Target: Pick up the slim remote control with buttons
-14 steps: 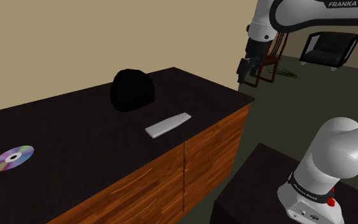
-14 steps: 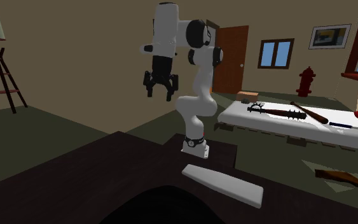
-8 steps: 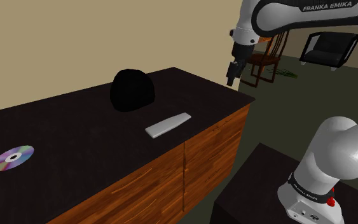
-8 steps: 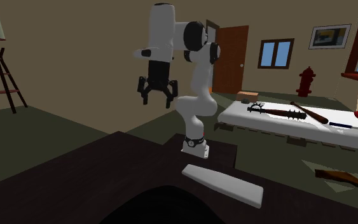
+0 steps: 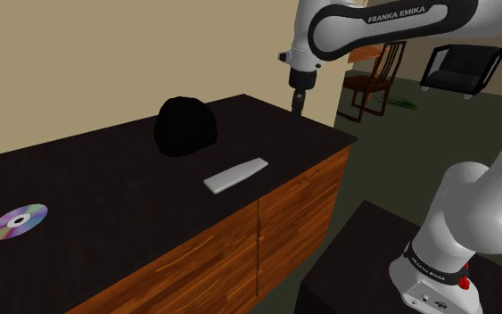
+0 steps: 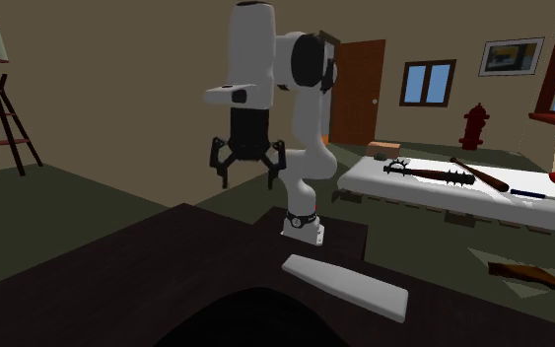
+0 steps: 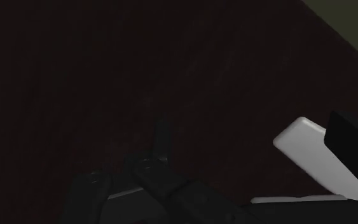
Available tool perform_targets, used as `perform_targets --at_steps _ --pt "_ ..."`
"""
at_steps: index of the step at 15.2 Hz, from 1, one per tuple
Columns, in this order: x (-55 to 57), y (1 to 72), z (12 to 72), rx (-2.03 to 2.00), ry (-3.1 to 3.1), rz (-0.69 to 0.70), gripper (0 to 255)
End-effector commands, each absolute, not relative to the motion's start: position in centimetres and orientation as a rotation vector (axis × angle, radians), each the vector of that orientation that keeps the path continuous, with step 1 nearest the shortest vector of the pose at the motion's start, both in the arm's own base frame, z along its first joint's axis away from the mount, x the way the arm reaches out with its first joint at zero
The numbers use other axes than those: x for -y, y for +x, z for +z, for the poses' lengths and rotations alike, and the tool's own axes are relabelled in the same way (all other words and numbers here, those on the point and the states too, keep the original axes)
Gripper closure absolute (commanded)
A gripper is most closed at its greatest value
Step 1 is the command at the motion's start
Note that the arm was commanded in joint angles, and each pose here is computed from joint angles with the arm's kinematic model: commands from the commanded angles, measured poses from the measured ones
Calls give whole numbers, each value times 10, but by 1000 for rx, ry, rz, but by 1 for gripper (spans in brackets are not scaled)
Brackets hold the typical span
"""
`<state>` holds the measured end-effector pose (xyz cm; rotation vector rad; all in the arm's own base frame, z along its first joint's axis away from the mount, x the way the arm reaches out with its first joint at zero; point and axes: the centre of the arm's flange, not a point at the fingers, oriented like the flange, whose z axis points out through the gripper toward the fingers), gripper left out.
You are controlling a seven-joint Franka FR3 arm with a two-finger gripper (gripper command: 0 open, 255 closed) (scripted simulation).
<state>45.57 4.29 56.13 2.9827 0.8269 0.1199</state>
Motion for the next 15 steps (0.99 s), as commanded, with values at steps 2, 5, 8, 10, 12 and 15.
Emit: perform_targets --at_steps 2,5,8,10,12,15 --pt "-74 481 543 -1069 2915 101 0" --pt "-107 500 530 -1297 2832 81 0" --pt "-141 512 517 -1519 2731 61 0" --pt "-165 518 508 -1662 2654 47 0" --pt "-190 521 499 -1802 2569 33 0" --pt "-227 520 485 -2003 2429 12 0"
